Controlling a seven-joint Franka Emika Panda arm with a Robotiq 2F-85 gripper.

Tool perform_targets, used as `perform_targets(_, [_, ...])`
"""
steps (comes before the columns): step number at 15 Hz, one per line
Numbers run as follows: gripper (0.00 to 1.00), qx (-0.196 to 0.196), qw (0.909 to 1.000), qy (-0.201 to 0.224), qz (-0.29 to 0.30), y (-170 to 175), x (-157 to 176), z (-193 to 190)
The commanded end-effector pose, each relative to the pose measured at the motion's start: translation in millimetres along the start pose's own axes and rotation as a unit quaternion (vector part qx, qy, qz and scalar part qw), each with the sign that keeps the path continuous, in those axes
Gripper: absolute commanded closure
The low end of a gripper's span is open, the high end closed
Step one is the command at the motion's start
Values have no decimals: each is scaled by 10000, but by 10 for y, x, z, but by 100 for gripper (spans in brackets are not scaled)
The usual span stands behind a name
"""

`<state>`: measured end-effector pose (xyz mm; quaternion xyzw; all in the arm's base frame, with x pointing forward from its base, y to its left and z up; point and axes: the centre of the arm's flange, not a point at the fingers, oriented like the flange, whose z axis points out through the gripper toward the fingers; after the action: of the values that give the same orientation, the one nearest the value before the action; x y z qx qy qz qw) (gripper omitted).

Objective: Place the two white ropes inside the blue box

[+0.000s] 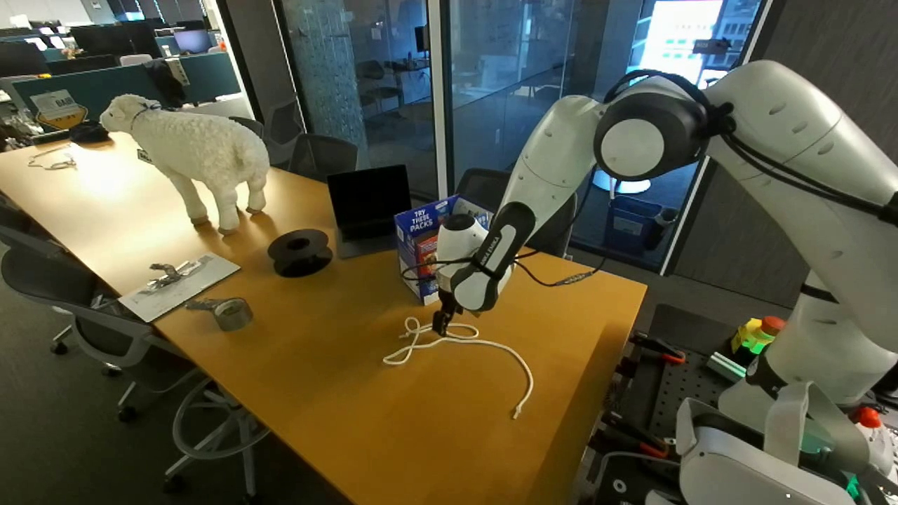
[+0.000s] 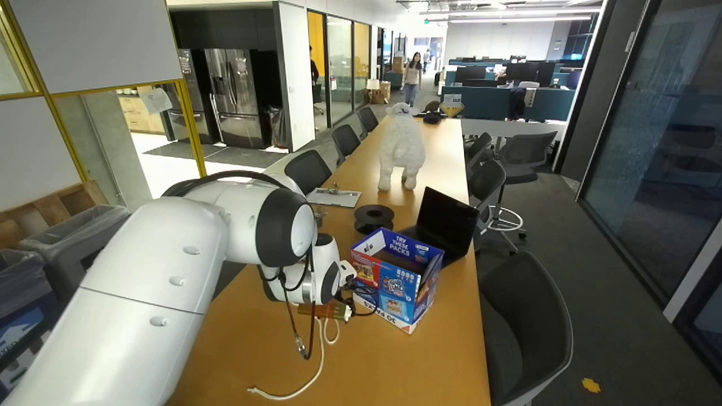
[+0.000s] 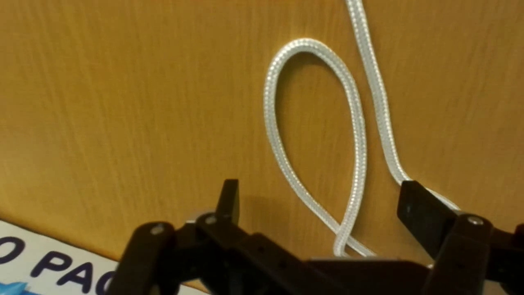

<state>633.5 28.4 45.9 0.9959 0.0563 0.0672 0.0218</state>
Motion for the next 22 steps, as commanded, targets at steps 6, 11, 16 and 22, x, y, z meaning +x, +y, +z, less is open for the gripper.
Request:
perform_targets(6, [0,591,9928,347,-980,-9,312,-115])
perform_targets(11, [0,474,9841,131,-1705,11,333,-83])
perform_targets(16, [0,502,9750,-119,-2160,-103,265,47])
perform_targets(22, [0,411,9665,-209,-2525,-221,267,172])
